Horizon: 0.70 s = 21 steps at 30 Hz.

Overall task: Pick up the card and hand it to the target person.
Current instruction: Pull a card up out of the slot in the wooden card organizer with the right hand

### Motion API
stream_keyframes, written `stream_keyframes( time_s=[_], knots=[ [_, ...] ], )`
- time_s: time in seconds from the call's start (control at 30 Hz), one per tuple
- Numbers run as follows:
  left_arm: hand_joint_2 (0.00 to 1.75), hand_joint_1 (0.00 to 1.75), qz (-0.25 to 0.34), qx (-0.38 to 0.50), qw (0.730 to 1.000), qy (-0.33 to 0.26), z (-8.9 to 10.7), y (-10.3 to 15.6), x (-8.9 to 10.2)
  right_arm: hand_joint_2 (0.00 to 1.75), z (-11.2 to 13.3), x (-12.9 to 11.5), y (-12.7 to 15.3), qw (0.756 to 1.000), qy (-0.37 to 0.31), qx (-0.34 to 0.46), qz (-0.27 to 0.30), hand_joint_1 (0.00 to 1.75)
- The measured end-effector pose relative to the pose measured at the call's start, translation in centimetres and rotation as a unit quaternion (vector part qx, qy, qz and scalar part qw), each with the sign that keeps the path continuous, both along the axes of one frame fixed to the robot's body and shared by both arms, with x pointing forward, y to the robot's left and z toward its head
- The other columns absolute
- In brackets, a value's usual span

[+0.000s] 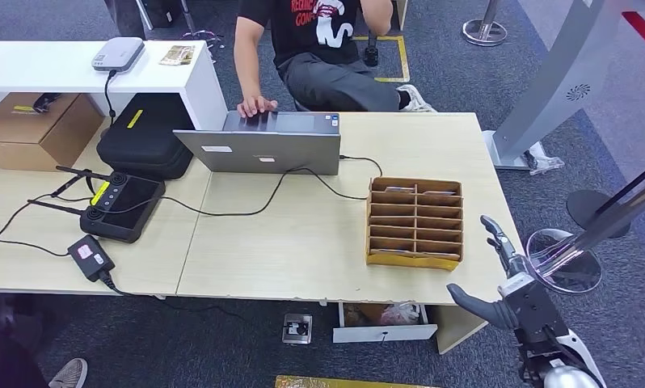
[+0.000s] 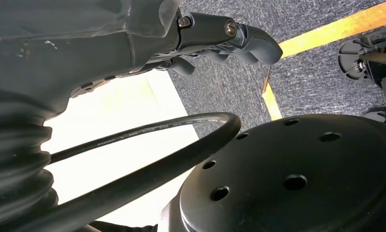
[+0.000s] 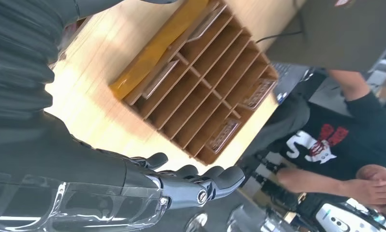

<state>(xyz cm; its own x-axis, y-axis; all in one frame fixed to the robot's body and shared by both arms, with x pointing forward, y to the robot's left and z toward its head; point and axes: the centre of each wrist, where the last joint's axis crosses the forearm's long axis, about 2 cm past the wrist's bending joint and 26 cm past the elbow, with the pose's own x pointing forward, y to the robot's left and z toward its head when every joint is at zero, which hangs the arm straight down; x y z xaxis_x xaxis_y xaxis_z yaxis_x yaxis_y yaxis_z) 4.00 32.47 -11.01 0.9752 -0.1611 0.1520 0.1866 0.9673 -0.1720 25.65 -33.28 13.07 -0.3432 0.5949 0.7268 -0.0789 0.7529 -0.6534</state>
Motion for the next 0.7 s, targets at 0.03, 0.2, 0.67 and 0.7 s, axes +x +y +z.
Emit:
stream_keyframes(
  time_s=[0.03,0.2,0.67,0.7],
  knots=[
    [1.75,0.00,0.000,0.000,1.000,0.000,0.0,0.0,0.0,1.75,-0.2,0.3,0.2,1.000,-0.003,-0.018,-0.006,0.00],
    [1.75,0.00,0.003,0.001,1.000,-0.001,0.0,-0.1,0.0,1.75,-0.9,1.7,1.0,0.996,-0.016,-0.089,-0.019,0.00],
    [1.75,0.00,0.015,0.001,1.000,0.000,0.0,-0.1,-0.1,1.75,-1.0,5.7,2.8,0.989,-0.022,-0.147,-0.008,0.00],
    [1.75,0.00,0.015,0.001,1.000,0.000,0.0,-0.1,-0.1,1.75,-1.0,5.8,2.8,0.988,-0.022,-0.150,-0.009,0.01]
  ],
)
